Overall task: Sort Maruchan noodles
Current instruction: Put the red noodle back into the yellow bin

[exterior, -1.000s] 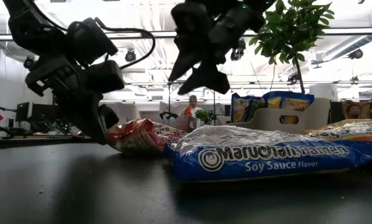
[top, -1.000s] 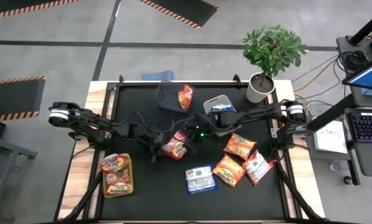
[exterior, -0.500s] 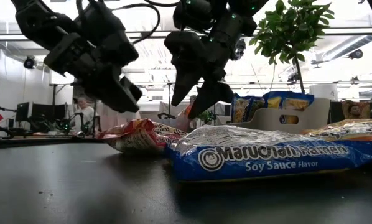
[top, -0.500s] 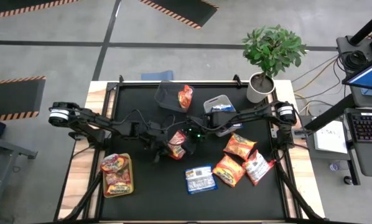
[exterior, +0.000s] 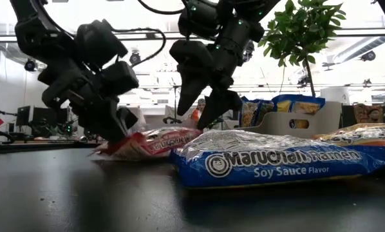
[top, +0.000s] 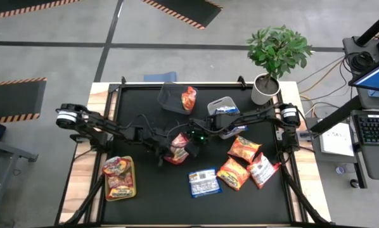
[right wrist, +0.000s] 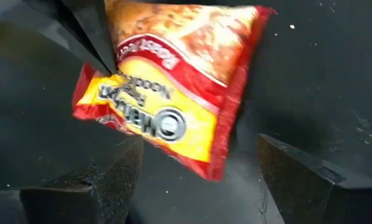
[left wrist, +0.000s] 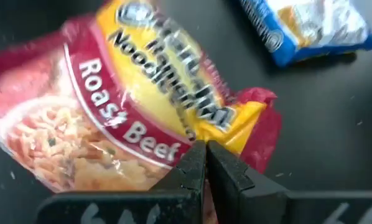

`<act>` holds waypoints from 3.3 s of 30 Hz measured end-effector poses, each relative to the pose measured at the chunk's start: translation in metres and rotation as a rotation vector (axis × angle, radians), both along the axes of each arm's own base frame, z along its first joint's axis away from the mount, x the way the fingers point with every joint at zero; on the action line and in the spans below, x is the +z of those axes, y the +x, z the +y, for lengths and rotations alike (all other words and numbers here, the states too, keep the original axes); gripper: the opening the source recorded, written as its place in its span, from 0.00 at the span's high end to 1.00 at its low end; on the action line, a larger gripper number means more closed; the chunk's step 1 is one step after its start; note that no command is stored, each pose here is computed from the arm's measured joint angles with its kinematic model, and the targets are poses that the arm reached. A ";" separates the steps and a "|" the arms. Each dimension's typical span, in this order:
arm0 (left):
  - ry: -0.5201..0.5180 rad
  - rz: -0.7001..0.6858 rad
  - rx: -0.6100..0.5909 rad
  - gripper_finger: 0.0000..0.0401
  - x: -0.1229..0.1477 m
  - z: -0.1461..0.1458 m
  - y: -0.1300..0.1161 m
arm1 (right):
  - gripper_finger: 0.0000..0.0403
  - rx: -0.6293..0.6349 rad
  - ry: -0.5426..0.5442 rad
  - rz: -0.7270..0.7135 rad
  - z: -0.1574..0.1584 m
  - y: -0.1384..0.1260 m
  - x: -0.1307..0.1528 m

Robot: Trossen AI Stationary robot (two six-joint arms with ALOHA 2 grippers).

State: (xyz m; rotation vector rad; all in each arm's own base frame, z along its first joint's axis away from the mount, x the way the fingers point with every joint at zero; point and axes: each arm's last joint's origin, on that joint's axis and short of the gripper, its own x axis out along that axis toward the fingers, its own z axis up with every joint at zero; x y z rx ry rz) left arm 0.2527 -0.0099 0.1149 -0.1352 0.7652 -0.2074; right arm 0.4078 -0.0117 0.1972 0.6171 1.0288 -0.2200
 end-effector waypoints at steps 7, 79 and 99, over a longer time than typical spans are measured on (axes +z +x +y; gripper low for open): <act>-0.030 0.067 -0.003 1.00 -0.018 -0.001 0.002 | 0.20 -0.037 0.013 -0.030 -0.006 0.002 0.001; 0.159 -0.233 -0.046 1.00 0.063 0.003 -0.022 | 0.96 0.116 0.023 -0.329 0.011 0.021 -0.030; 0.247 -0.765 0.103 1.00 0.164 0.007 -0.106 | 0.98 0.324 -0.253 -0.773 0.041 0.039 0.007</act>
